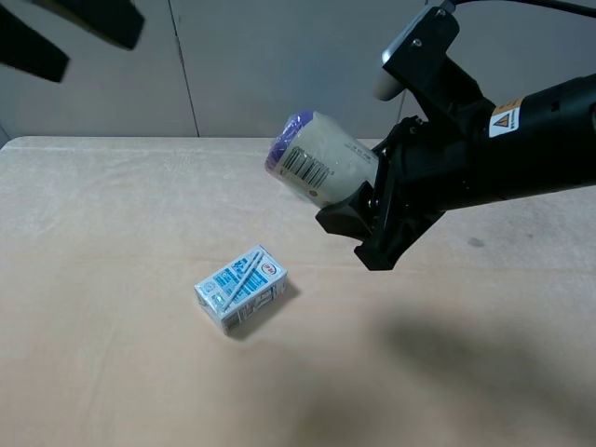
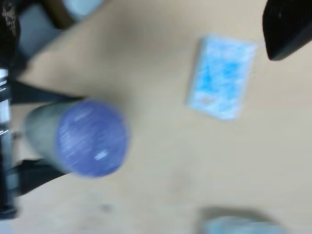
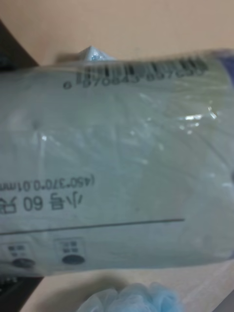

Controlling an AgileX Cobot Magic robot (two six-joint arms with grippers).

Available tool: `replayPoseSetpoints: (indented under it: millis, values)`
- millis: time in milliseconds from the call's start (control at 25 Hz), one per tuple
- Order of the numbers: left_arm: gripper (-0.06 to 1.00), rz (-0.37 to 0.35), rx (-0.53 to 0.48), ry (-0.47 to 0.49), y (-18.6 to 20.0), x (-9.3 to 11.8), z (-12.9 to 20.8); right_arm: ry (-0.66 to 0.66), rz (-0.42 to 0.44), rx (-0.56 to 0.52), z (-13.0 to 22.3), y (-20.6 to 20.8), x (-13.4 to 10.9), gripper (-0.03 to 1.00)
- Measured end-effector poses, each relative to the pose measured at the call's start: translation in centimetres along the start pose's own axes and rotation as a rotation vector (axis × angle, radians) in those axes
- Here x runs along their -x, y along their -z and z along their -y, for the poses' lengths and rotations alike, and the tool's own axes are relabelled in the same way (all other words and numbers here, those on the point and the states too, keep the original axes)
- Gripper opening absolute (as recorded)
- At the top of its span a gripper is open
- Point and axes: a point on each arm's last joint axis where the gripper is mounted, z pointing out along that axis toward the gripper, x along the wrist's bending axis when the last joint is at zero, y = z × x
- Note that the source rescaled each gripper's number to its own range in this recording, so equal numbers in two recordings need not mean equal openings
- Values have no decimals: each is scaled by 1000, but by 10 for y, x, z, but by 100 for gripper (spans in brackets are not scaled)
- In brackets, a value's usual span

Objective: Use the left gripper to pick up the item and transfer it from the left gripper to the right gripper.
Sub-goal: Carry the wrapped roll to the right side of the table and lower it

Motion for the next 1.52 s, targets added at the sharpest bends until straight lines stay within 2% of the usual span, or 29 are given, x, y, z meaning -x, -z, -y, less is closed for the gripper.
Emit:
replayPoseSetpoints:
  millis: [280,480,720,1120,1320,1520]
  values:
    - [100,-253,108,-47,80,5,37,0,0,0,0,0,0,1]
    - [100,-341,232,-78,118,9,69,0,0,0,0,0,0,1]
    - [100,-363,275,-94,125,6,130,0,0,0,0,0,0,1]
    - [100,-386,330,-110,101,-13,225,-7,-1,-1,0,0,0,1]
    - [100,-391,283,-76,75,-25,245,-17,-2,-1,0,0,0,1]
    - [100,-384,324,-82,68,-27,242,-41,-4,-3,0,0,0,1]
